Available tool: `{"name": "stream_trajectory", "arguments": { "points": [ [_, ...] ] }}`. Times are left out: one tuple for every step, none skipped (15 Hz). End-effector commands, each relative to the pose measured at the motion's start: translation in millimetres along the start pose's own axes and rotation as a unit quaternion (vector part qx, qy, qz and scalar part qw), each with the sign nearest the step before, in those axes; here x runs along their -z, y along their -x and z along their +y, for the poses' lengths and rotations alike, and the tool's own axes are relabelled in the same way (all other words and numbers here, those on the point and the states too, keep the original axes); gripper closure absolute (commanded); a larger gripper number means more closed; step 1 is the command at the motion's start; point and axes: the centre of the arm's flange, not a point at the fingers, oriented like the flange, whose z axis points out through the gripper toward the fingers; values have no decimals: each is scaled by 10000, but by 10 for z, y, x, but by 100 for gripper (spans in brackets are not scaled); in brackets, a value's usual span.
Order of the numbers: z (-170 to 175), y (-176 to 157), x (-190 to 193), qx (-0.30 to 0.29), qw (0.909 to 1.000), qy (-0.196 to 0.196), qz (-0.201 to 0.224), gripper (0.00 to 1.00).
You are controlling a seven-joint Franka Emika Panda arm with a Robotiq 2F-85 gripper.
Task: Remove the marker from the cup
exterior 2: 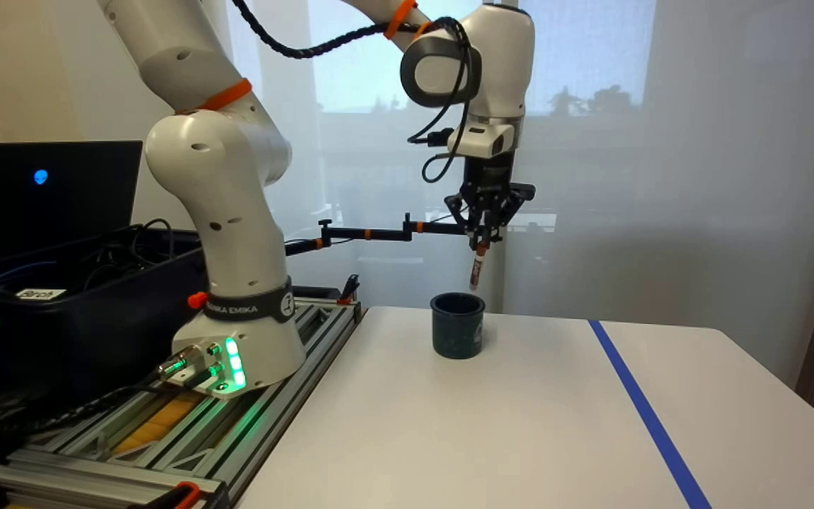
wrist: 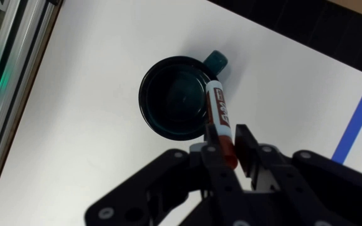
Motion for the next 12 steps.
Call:
{"name": "stream_trajectory", "arguments": {
  "points": [
    [409,-34,444,-70,9989,-443,-112,95],
    [431,-94,548,-161,9981,-597,-72,95],
    [443,-166,635,-257,9969,-746,-29,95],
    [456,-247,711,-367,9953,-890,33,95],
    [466,-328,752,-467,9940,-986,34,95],
    [473,-415,769,-567,9927,-1065,53,95],
    [476,-495,767,-663,9914,-1130,58,95],
    [471,-585,733,-750,9907,-1134,18,95],
    [470,-670,694,-800,9903,-1136,-12,95],
    [472,-754,641,-851,9900,-1125,-44,95],
    [475,-832,587,-884,9898,-1113,-75,95],
    [476,-913,522,-929,9896,-1097,-76,95]
  ]
}}
